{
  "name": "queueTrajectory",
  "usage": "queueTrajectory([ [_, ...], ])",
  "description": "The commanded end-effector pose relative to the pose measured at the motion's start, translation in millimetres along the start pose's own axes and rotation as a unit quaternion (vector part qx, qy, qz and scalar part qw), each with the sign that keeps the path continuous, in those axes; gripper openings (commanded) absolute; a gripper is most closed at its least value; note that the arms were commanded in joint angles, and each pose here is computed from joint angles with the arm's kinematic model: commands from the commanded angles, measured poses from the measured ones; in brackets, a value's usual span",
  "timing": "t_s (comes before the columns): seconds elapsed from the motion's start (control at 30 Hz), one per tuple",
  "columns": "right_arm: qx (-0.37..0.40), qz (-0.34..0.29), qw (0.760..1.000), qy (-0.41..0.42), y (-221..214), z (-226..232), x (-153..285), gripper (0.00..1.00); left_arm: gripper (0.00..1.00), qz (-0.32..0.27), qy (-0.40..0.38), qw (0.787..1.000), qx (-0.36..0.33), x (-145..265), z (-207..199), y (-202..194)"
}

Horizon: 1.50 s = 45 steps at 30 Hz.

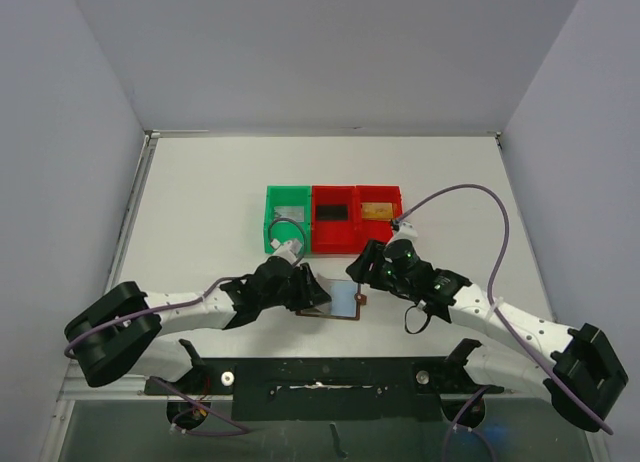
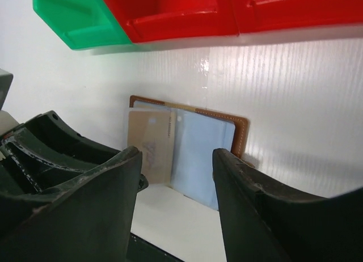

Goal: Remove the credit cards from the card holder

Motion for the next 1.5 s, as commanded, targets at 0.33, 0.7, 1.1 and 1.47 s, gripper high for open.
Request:
queueTrajectory([
  [0.33,-0.041,0.0,0.999,0.011,-11,-22,9,0.56,0.46,0.001,-0.064,0.996,-0.056,-15,-51,13],
  [0.7,-0.018,0.029,0.997,0.067,-14,-6,5,0.4,0.48,-0.019,0.013,0.999,-0.045,4,-29,12],
  [1.1,0.008,0.084,0.996,0.042,-31,-11,-29,0.24,0.48,-0.025,0.013,0.999,-0.027,1,-26,14],
  [1.47,-0.007,0.095,0.993,-0.064,-46,-57,-35,0.22,0.48,0.003,0.015,1.0,-0.022,-16,-24,14],
])
Point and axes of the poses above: each gripper's point midway between its finger pads, its own x axis back along the fingers, its own z axis along the line the jaws close on, y = z × x, the point moved 7 cm from there along x, back along the fingers, and after that the axes turned 15 degrees about -x, right-handed, at the moved point
